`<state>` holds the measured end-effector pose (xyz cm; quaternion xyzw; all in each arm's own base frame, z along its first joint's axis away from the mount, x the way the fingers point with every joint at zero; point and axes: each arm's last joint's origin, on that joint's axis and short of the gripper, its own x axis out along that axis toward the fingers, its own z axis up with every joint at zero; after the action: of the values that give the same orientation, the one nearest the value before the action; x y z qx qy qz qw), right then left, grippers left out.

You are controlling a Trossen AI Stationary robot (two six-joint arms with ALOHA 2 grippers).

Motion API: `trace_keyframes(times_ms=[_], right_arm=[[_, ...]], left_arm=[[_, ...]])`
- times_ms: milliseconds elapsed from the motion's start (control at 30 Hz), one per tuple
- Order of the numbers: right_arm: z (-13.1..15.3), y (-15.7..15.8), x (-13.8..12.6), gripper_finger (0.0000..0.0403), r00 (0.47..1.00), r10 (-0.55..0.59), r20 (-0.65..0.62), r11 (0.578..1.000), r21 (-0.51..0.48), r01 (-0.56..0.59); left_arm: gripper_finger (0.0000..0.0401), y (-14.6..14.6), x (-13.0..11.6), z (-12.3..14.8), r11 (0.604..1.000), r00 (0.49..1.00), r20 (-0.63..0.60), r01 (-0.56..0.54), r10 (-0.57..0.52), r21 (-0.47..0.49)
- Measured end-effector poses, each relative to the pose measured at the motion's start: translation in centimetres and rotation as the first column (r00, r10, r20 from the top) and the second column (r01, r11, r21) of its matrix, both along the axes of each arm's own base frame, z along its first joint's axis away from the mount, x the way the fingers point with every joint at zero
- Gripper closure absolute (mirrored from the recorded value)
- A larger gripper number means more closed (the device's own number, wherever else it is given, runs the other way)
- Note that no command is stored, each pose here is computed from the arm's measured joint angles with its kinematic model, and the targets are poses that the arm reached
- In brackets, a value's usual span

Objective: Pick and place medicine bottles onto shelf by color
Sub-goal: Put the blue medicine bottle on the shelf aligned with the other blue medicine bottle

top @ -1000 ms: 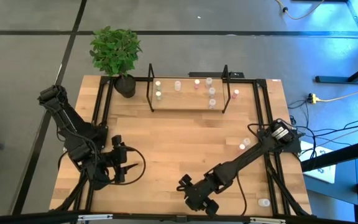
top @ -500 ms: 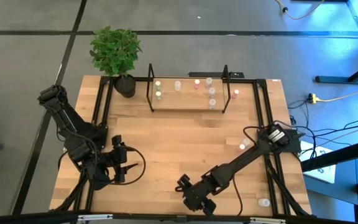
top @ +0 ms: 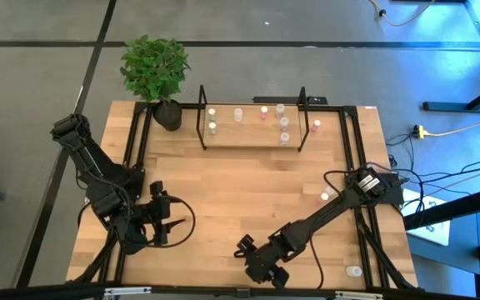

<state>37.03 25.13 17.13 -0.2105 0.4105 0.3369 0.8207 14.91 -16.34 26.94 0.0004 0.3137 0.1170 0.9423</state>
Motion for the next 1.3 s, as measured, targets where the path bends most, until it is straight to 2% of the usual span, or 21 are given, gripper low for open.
trace_keyframes(times_ms=[233, 400, 567, 1067, 1300], right_arm=[[-2.2, 0.2, 0.7, 0.0182, 1.000, -0.002, -0.015, 1.000, -0.005, 0.002], [-2.3, 0.0, 0.9, 0.0182, 0.999, 0.017, -0.033, 0.999, 0.040, -0.016], [-2.3, 0.0, 1.0, 0.0186, 0.999, 0.016, -0.029, 0.999, 0.042, -0.015], [-2.3, -0.2, 1.1, 0.0296, 1.000, 0.001, -0.029, 0.999, 0.038, 0.000], [-2.2, -1.4, 1.8, 0.0290, 0.992, -0.114, -0.047, 0.992, 0.047, 0.117]], left_arm=[[0.0138, -0.1, 0.1, 0.0, 1.000, 1.000, 0.007, -0.001, 0.001, -0.009], [0.0138, -0.1, 0.1, 0.1, 1.000, 1.000, 0.007, 0.000, 0.000, -0.016], [0.0138, -0.1, 0.1, 0.1, 1.000, 1.000, 0.010, 0.000, 0.000, -0.019], [0.0138, -0.1, 0.1, 0.1, 1.000, 1.000, 0.009, 0.000, 0.000, -0.019], [0.0138, -0.1, 0.1, 0.1, 1.000, 1.000, 0.009, 0.000, 0.000, -0.018]])
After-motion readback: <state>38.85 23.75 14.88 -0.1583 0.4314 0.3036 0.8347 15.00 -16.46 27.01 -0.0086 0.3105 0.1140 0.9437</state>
